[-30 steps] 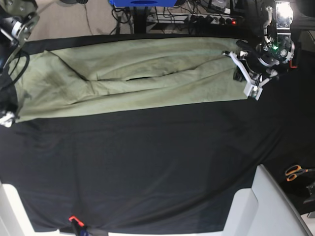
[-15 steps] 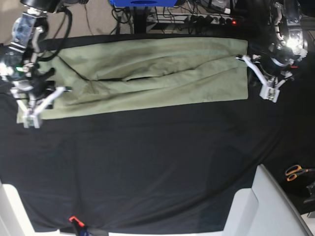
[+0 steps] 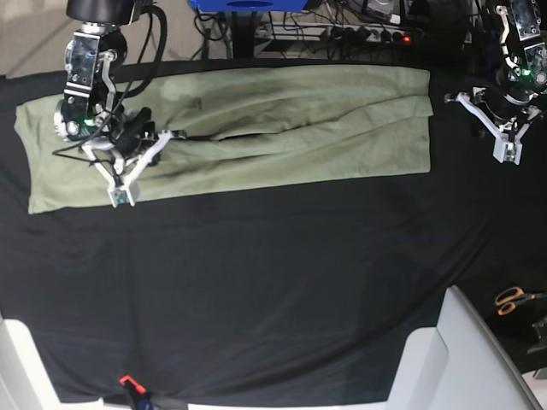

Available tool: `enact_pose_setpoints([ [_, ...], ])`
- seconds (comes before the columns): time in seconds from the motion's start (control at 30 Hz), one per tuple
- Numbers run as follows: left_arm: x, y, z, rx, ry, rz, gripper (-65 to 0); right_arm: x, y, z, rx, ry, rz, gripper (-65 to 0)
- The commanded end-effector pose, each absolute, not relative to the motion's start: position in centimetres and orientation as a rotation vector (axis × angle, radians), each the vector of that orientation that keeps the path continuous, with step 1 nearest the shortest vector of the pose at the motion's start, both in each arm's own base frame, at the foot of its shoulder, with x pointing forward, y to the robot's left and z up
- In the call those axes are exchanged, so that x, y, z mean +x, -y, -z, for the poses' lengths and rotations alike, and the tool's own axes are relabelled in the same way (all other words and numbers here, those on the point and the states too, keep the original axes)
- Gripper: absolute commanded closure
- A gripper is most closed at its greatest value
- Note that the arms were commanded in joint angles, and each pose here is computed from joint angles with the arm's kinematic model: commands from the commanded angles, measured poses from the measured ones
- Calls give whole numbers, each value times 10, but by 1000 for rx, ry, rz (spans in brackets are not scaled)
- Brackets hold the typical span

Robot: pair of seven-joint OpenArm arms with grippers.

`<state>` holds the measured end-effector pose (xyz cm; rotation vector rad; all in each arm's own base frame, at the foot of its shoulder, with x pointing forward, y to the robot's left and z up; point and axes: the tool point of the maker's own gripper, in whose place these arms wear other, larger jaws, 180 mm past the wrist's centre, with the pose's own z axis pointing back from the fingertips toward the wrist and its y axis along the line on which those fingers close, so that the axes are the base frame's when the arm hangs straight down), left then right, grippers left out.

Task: Fold the T-shirt properly
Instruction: 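Lower the right gripper onto the strip end and grasp it, then move the left gripper to the other strip end and grasp it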

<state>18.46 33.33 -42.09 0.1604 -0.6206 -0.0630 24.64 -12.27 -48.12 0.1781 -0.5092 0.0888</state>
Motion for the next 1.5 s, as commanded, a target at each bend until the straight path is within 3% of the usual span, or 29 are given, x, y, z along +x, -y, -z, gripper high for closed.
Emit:
enact_pose_setpoints([
  [0.0, 192, -338, 411, 172, 658, 71, 0, 256, 126, 474, 175, 550, -84, -5],
  [0.4, 193, -335, 411, 167, 660, 74, 0, 214, 138, 463, 122, 529, -94, -5],
  [0.63, 193, -334, 412, 160, 662, 71, 0, 253, 136, 424, 95, 616, -136, -5],
  [0.87, 193, -332, 413, 154, 662, 66, 0, 277, 120, 461, 172, 525, -120, -5],
  [1.3, 193, -335, 411, 160, 663, 68, 0, 223, 127, 476, 149, 452, -115, -3],
  [1.47, 196, -333, 411, 155, 671, 65, -86, 228, 130, 466, 135, 484, -120, -3],
])
